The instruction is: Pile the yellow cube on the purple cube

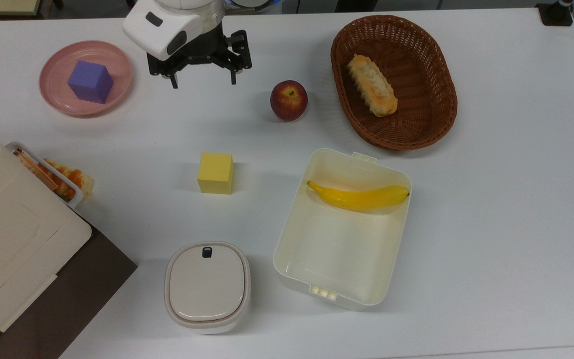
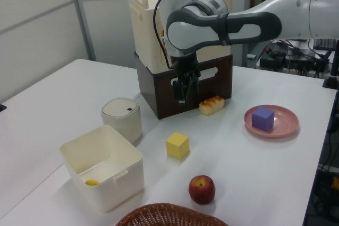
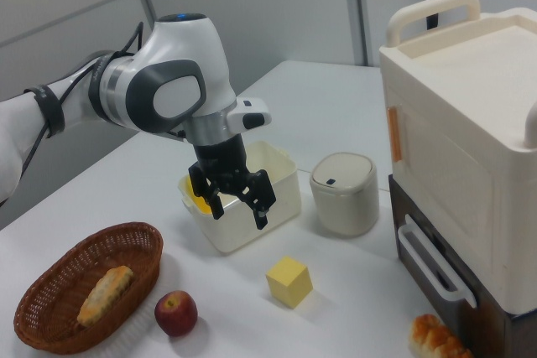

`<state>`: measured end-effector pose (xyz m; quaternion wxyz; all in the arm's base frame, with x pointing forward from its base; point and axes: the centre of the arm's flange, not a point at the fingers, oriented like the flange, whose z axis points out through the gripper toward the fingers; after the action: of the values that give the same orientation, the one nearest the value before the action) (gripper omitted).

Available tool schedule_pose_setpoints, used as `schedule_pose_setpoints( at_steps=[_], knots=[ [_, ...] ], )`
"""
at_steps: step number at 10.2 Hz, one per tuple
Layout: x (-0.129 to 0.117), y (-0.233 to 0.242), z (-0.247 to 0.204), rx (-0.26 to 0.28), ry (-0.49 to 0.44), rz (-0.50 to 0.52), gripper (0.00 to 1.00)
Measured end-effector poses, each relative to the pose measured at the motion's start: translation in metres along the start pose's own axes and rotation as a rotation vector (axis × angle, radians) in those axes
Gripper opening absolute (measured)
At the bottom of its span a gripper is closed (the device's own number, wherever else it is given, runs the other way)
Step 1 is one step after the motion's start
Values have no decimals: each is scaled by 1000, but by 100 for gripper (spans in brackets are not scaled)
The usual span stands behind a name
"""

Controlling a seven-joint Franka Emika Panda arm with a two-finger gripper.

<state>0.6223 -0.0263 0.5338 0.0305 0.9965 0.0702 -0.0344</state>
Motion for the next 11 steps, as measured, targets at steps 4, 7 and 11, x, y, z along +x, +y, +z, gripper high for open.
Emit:
schedule_pose_setpoints(
  at_steps=[4, 7, 11],
  knots=[
    [0, 0, 0, 0, 0, 3, 100],
    [0, -1, 0, 1, 0, 1, 100],
    [8, -3, 14, 12, -8, 8, 100]
  ],
)
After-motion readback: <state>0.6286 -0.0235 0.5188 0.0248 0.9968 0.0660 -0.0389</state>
